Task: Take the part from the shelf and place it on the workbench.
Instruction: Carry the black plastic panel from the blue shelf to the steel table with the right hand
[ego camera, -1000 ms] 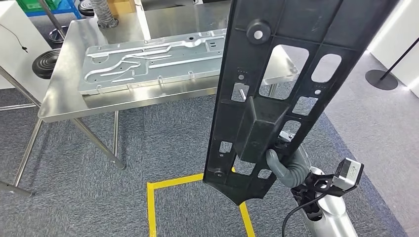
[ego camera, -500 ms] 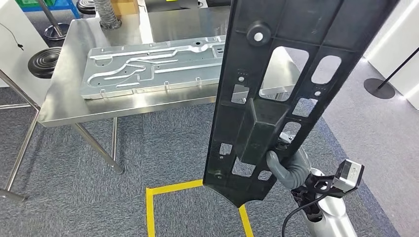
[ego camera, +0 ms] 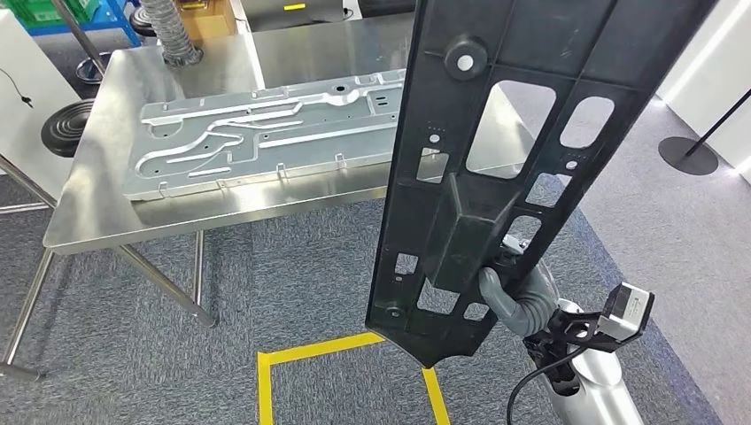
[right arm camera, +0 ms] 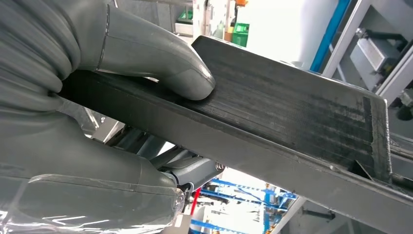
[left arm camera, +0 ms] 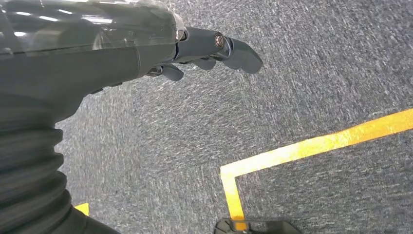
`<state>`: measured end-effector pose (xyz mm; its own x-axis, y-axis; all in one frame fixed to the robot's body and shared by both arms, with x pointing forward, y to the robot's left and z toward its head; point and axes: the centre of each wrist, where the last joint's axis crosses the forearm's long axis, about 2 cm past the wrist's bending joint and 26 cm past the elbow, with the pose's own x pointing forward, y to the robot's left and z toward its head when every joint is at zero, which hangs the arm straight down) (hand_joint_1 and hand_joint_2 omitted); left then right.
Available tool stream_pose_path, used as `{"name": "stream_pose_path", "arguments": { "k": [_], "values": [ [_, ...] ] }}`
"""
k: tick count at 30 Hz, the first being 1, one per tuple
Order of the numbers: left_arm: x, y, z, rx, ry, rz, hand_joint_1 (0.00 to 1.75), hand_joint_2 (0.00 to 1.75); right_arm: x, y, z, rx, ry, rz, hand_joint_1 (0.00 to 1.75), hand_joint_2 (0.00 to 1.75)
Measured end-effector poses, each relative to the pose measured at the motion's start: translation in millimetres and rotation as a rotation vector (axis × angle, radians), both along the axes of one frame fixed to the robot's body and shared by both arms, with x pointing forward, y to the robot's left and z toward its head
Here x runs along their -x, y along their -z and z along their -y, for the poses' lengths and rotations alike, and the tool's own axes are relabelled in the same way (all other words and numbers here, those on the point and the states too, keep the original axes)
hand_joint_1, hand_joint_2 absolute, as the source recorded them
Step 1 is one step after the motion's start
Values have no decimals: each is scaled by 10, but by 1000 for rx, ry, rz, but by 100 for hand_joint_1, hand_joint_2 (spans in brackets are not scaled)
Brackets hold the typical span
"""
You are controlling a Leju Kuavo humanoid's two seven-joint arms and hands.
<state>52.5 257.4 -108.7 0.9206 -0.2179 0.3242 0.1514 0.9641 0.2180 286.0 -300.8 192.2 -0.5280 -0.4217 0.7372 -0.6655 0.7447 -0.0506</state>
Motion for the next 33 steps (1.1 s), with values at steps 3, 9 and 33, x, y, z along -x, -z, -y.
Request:
{"name": "stream_pose_path", "arguments": {
  "k": [3,9,33],
  "values": [
    [12,2,-4,-1,-1,-2,0,175,1,2,-3,-1,0,-1,169,175],
    [17,2,-1,0,-2,-4,0,175,-19,-22,-11,-2,-3,7,169,175],
    [-15,-2,4,2,-18,1,0,175,-93,-56,-15,3,-18,17,169,175]
  ]
}}
